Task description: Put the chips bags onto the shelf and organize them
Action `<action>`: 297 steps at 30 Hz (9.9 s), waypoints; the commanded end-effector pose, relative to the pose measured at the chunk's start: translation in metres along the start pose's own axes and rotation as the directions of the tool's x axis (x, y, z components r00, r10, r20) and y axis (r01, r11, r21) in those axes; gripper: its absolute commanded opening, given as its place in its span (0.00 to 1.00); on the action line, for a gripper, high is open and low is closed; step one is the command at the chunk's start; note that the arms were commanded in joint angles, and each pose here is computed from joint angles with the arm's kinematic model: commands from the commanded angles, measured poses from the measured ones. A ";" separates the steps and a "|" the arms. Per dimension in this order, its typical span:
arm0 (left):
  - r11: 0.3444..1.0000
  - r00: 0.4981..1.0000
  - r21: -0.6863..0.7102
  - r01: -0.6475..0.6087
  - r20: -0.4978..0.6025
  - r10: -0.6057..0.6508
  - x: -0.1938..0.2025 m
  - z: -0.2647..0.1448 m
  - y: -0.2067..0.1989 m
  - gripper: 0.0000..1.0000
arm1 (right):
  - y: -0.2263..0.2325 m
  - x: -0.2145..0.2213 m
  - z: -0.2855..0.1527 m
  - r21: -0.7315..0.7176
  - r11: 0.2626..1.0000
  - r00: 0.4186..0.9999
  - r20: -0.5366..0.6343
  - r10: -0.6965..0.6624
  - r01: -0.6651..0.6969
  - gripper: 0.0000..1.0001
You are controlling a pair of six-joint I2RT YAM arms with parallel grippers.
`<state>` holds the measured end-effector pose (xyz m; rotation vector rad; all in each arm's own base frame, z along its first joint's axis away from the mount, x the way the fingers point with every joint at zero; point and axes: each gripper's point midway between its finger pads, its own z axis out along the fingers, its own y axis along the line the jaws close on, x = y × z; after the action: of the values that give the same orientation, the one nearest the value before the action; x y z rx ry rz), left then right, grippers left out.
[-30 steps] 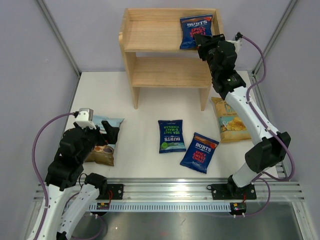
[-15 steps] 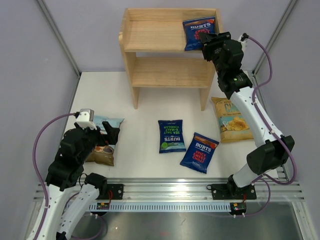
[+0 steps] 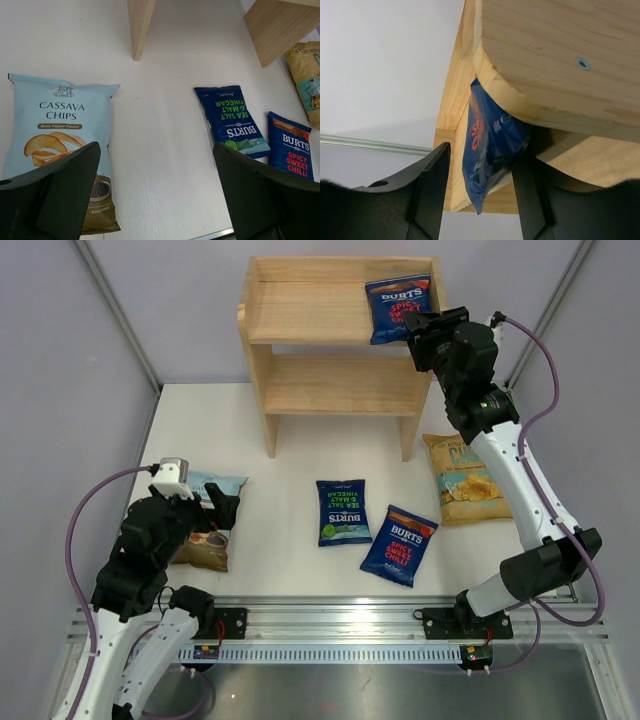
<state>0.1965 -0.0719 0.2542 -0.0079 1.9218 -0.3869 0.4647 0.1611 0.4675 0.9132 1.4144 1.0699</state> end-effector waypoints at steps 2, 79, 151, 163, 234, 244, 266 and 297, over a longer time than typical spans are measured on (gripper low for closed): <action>1.000 0.999 0.003 -0.022 0.042 0.022 -0.011 0.002 -0.001 0.99 | -0.025 -0.007 -0.015 0.090 0.995 0.998 0.015 -0.053 0.051 0.57; 0.963 0.986 0.215 0.161 -0.080 -0.147 -0.008 0.029 -0.052 0.99 | -0.057 0.002 -0.074 0.034 0.998 0.998 -0.002 0.055 -0.055 0.62; 0.801 0.803 0.188 0.568 -0.338 -0.491 0.113 0.186 -0.122 0.00 | -0.198 0.143 -0.227 -0.257 0.939 0.631 -0.696 -0.343 0.227 0.81; 0.805 0.862 0.338 0.487 -0.037 -0.505 0.029 0.131 -0.109 0.00 | -0.178 0.193 -0.210 -0.184 0.983 0.641 -0.757 -0.126 -0.024 0.79; 0.971 0.906 0.043 0.235 0.351 -0.235 -0.031 0.038 -0.034 0.80 | -0.084 0.203 -0.177 -0.235 0.950 0.804 -0.593 0.026 -0.205 0.11; 0.972 0.955 -0.029 0.234 0.194 -0.224 -0.049 0.022 -0.044 0.99 | -0.020 0.179 -0.182 -0.437 0.887 0.851 -0.515 -0.107 -0.152 0.08; 0.362 0.555 0.693 0.624 -0.066 -0.829 -0.132 -0.050 -0.148 0.99 | 0.062 0.157 -0.255 -0.904 0.425 0.865 -0.254 -0.433 -0.053 0.07; 0.384 0.568 0.826 0.412 0.096 -0.817 -0.165 -0.050 -0.164 0.20 | 0.032 0.182 -0.254 -0.863 0.490 0.798 -0.382 -0.466 -0.127 0.24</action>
<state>0.1957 -0.1901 0.4321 -0.4363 1.1156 -1.6094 0.1927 0.3148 0.4430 -0.3781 1.0772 1.7678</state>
